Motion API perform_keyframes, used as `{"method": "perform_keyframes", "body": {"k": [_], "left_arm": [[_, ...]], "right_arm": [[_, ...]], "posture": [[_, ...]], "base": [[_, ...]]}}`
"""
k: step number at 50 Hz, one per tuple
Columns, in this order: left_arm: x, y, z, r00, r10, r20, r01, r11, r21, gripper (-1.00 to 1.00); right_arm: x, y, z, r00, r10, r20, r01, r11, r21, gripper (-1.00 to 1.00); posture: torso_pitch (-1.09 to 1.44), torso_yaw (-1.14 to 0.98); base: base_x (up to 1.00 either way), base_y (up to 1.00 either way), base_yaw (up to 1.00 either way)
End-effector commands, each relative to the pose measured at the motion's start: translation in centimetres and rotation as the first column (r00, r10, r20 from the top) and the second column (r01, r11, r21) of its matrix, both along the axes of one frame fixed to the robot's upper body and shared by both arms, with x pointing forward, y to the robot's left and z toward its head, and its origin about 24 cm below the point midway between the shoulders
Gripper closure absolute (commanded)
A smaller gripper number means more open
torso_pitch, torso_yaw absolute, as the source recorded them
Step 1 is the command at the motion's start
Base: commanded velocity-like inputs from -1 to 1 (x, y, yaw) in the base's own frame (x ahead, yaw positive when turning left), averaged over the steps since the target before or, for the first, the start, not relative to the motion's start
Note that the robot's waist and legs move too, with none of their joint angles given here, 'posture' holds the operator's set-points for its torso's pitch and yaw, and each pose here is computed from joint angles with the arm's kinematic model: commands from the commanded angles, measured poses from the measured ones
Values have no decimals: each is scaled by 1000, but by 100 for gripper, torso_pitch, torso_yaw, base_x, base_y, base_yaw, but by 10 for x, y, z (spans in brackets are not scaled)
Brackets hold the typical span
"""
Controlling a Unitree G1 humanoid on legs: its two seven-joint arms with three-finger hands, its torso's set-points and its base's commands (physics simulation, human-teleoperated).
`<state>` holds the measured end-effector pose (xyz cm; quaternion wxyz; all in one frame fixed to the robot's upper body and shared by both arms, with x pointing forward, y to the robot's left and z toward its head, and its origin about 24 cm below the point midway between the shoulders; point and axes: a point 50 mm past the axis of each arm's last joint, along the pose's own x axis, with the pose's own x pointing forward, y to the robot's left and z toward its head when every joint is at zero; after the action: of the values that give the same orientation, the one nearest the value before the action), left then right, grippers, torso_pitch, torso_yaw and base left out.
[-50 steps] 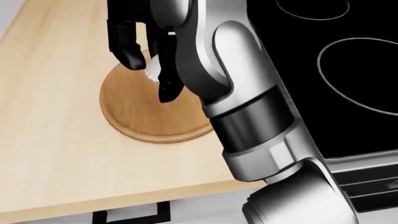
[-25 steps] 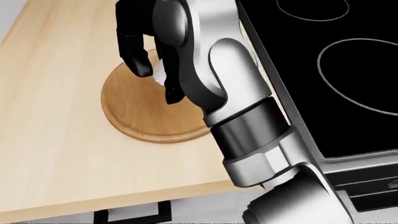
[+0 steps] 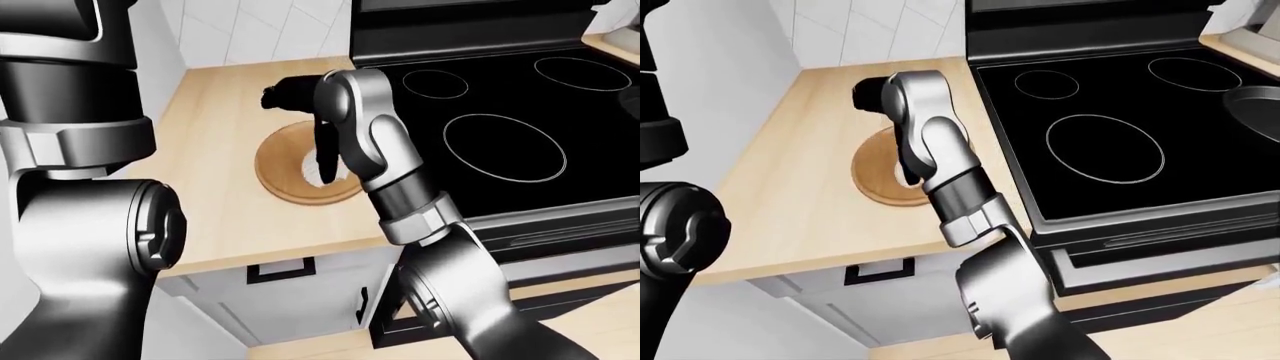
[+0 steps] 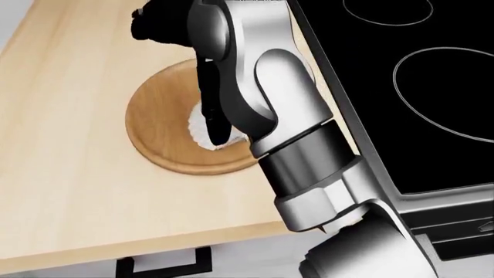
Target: Pick the scallop from the pan and place it on the plate.
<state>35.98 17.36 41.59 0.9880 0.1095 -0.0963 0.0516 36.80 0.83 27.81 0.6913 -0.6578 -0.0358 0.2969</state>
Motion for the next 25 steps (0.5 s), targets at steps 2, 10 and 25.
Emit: {"method": "perform_keyframes", "body": {"k": [2,10,25], "left_arm": [[-12,0,20,995,0,95,-1,1000,6,-100],[-12,1,20,995,3,96,-3,1000,3,-100],[-12,0,19,996,0,93,0,1000,6,-100]], "right_arm": [[-5,1,22,996,11,87,-13,1000,20,-100],[-6,1,22,996,8,87,-9,1000,15,-100],[-7,-6,33,995,-15,95,11,999,39,-100]], "posture": [[0,0],[0,0],[0,0]], "base": [[0,0,0],[0,0,0],[0,0,0]]}}
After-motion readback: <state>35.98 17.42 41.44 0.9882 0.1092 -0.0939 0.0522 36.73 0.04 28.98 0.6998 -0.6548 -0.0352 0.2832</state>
